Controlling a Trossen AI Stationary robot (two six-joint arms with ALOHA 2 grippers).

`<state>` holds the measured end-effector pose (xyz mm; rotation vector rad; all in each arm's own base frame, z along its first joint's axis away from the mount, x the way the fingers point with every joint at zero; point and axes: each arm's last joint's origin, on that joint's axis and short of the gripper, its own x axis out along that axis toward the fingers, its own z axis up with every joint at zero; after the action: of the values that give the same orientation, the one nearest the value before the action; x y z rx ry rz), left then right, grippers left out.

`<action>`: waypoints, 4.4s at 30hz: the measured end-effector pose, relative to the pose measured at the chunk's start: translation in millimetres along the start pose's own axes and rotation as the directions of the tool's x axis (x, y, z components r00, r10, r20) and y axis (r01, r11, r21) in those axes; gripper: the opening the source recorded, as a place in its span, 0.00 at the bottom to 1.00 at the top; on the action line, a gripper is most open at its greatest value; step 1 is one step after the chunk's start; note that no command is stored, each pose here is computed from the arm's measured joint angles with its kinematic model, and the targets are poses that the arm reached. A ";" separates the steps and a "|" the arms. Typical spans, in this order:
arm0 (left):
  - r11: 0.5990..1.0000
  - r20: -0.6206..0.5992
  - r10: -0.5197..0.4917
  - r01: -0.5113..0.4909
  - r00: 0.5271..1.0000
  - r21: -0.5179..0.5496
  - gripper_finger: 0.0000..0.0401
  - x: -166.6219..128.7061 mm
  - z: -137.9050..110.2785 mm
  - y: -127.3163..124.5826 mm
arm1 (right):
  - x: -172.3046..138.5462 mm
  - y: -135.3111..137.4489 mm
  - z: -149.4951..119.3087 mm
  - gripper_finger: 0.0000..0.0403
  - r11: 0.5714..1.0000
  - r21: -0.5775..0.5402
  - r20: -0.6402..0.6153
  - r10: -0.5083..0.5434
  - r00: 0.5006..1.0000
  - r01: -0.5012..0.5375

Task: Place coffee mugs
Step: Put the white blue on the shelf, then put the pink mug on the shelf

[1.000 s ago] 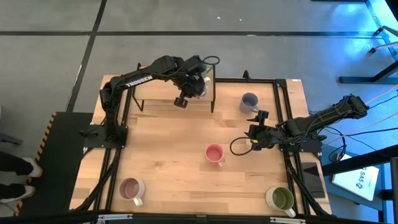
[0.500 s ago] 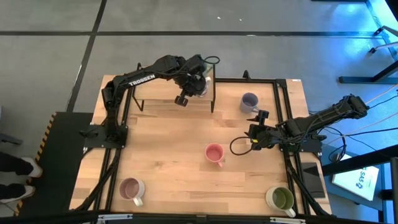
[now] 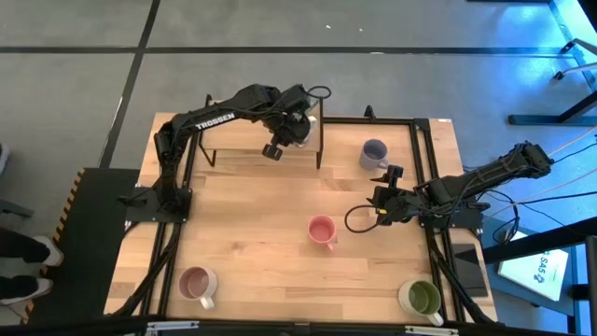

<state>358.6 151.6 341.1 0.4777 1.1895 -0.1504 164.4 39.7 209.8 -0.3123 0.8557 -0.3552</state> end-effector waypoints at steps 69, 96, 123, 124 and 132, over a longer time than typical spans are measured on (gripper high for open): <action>0.901 0.624 0.141 0.161 0.769 -0.402 0.40 -187.1 40.0 -114.9 | 7.3 11.7 19.6 0.68 0.991 0.069 0.127 0.105 0.986 -0.115; 0.884 0.546 0.080 0.194 0.834 -0.425 0.40 -241.7 -5.4 -213.4 | 20.7 102.3 123.8 0.68 0.672 -0.627 -0.123 0.415 0.902 -0.394; 0.980 0.368 0.070 0.005 0.927 -0.199 0.40 -193.0 30.4 -213.5 | 56.5 120.7 112.8 0.06 0.672 -0.608 -0.234 0.358 0.904 -0.423; 0.987 0.346 0.050 0.007 0.937 -0.163 0.40 -185.3 35.6 -213.1 | 56.3 120.6 113.1 0.05 0.669 -0.611 -0.233 0.358 0.904 -0.423; 0.994 0.258 -0.078 0.055 0.963 0.097 0.40 -140.0 63.5 -202.6 | 39.0 115.0 140.1 0.01 0.586 -0.691 -0.213 0.393 0.894 -0.422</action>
<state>287.6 -75.3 431.3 0.4797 0.9424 -0.3161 317.2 143.7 223.3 -0.8348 1.0536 0.4554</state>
